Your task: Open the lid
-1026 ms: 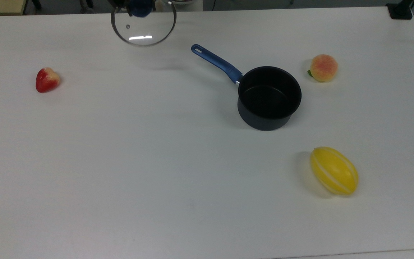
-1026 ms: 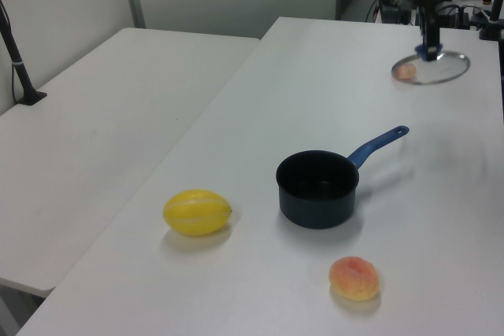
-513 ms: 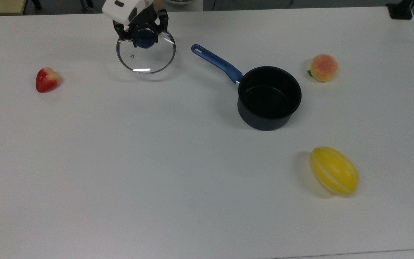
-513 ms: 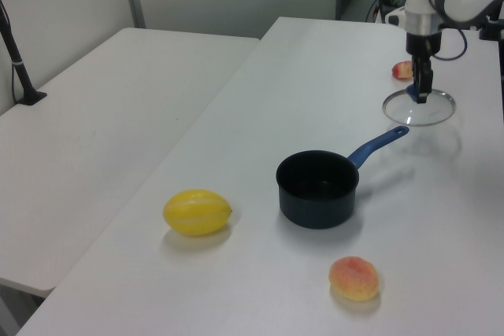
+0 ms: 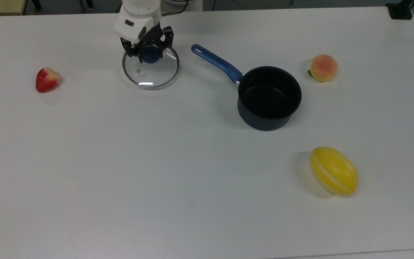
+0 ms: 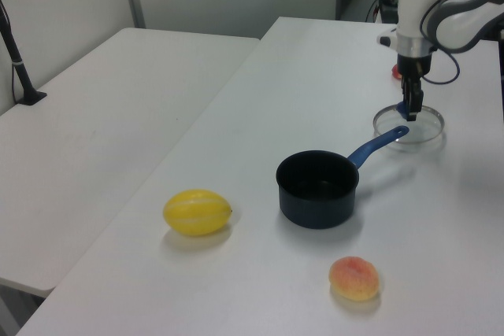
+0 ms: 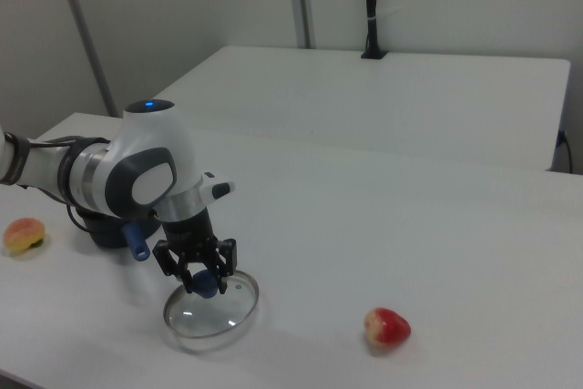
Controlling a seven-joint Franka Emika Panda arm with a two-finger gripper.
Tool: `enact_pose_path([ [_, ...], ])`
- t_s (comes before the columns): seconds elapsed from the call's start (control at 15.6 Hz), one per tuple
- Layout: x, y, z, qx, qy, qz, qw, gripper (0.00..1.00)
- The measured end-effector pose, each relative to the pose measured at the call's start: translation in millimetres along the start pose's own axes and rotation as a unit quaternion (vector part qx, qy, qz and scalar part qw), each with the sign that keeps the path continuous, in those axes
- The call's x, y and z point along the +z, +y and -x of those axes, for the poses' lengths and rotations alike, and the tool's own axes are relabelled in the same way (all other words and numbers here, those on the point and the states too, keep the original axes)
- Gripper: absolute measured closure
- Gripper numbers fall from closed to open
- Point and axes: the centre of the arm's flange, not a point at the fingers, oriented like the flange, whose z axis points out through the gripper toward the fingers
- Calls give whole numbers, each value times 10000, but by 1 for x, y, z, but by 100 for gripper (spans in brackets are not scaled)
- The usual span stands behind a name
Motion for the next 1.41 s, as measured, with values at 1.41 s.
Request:
enact_pose_path([
  [1.41,-125,47,-15,537,-221,-98,9983,0],
])
